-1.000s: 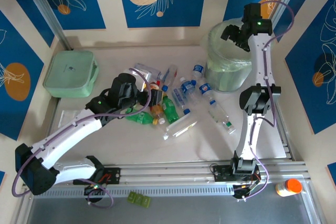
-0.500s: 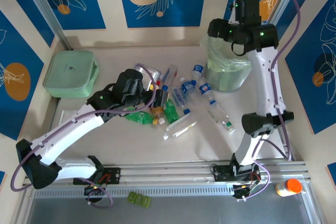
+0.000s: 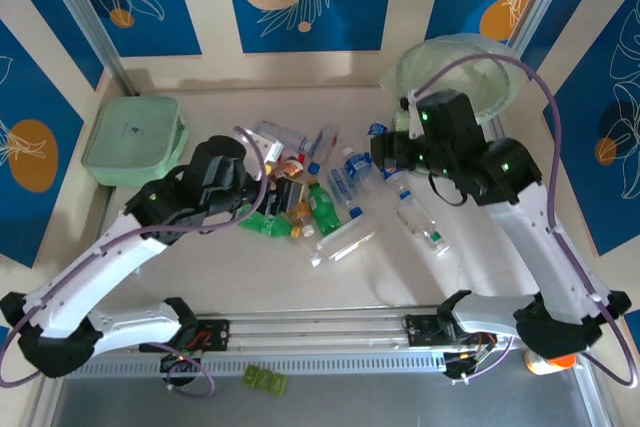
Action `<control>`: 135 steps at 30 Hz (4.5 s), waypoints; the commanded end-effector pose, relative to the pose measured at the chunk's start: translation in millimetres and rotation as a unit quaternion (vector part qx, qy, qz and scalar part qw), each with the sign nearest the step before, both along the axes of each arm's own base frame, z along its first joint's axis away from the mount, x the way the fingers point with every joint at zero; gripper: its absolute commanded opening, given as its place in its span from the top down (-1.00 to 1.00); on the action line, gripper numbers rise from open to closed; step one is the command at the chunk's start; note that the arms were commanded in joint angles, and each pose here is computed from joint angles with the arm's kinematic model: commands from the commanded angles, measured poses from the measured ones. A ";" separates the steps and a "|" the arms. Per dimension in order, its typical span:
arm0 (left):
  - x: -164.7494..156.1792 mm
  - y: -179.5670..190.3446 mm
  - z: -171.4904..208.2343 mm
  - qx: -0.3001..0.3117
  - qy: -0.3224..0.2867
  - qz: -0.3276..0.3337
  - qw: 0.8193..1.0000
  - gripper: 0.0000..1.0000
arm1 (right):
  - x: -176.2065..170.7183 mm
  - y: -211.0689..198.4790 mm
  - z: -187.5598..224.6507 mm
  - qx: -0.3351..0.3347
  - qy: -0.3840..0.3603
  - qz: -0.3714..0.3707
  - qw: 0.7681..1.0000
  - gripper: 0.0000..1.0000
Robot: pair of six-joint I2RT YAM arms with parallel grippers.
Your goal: Put the plastic bottles in the bin
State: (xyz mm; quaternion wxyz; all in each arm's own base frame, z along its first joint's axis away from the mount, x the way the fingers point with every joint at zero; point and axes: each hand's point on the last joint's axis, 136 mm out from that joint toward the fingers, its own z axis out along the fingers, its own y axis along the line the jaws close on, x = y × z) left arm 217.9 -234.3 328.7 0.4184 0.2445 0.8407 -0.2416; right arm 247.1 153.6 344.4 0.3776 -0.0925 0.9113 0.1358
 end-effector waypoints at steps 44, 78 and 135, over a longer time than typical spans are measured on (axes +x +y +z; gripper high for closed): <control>12.0 4.5 -48.0 0.030 -0.052 0.006 0.998 -0.68 | 39.6 -96.9 -304.7 -0.156 0.327 -0.184 0.914 -0.89; 13.6 5.5 -49.3 0.035 -0.054 0.009 0.998 -0.69 | -24.2 -60.5 -318.9 -0.044 0.409 -0.291 0.864 -0.02; -12.6 -16.5 34.7 -0.128 -0.075 -0.050 0.988 -0.67 | 48.0 -38.2 32.5 0.111 -0.018 -0.076 0.991 0.20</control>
